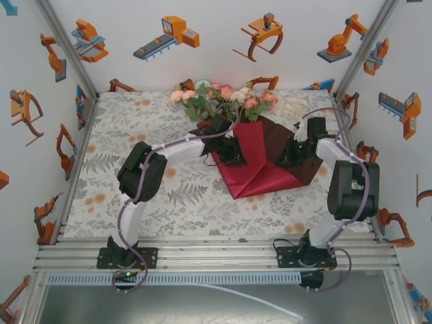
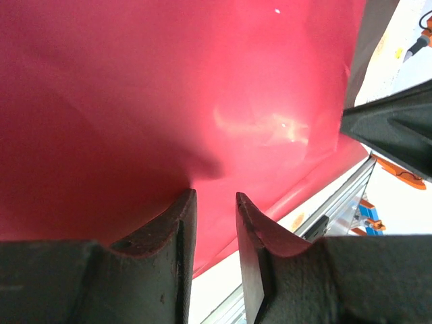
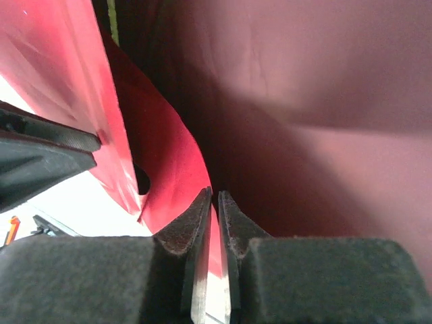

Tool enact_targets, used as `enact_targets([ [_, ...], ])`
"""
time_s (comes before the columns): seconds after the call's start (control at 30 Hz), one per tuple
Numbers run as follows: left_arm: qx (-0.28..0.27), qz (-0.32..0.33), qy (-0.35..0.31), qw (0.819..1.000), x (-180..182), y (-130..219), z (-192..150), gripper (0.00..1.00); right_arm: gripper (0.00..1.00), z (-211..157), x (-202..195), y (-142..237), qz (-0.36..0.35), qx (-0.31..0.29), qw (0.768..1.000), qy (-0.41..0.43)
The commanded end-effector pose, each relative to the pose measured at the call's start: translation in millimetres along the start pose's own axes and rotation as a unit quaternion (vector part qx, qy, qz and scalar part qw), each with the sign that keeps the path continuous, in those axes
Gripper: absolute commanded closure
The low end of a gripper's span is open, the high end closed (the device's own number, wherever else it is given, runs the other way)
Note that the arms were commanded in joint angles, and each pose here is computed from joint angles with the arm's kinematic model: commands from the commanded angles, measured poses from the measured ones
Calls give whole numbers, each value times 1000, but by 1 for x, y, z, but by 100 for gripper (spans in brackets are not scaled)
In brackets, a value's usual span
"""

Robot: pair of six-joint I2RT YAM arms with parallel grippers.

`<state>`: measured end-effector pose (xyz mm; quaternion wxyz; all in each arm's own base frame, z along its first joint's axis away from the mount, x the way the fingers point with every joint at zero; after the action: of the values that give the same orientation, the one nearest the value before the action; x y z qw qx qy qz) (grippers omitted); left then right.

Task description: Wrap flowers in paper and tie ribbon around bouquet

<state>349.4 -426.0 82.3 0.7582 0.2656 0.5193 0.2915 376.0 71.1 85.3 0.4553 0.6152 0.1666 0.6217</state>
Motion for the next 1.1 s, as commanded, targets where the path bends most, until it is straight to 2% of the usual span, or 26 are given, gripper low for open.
enact_targets([
  [0.0,-3,-16,-18,1000,-6,-4,2,66,89,6,21,-13,41,10,999,14],
  [0.13,-10,-32,-27,999,-10,-4,2,64,96,4,29,-28,50,25,998,23],
  [0.37,9,-37,-12,999,-1,-21,-6,63,100,9,29,-43,50,22,998,23],
  [0.6,14,-28,-11,999,8,-28,-10,64,100,-1,24,-58,49,41,998,18],
  [0.73,37,1,-13,999,22,-35,-22,66,98,5,28,-48,34,31,999,19],
  [0.83,45,30,-19,998,37,-36,-29,67,88,21,28,-19,-19,-8,1000,17],
  [0.93,51,51,-22,997,48,-36,-34,68,64,38,15,25,-83,-78,993,0],
  [1.07,51,47,-32,997,44,-34,-33,67,37,46,-40,79,-192,-174,963,-75],
])
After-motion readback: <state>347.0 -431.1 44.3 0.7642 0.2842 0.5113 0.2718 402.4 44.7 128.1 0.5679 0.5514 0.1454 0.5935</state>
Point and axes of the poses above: each hand's point on the last joint's axis, 136 mm out from that joint toward the fingers, its own y axis back along the fingers, its own x axis along the line the jaws close on, z = x × y, the point moved 1 cm from there along y, back along the fingers, and after that the axes turned 8 degrees about -y, right-handed, at the moved point
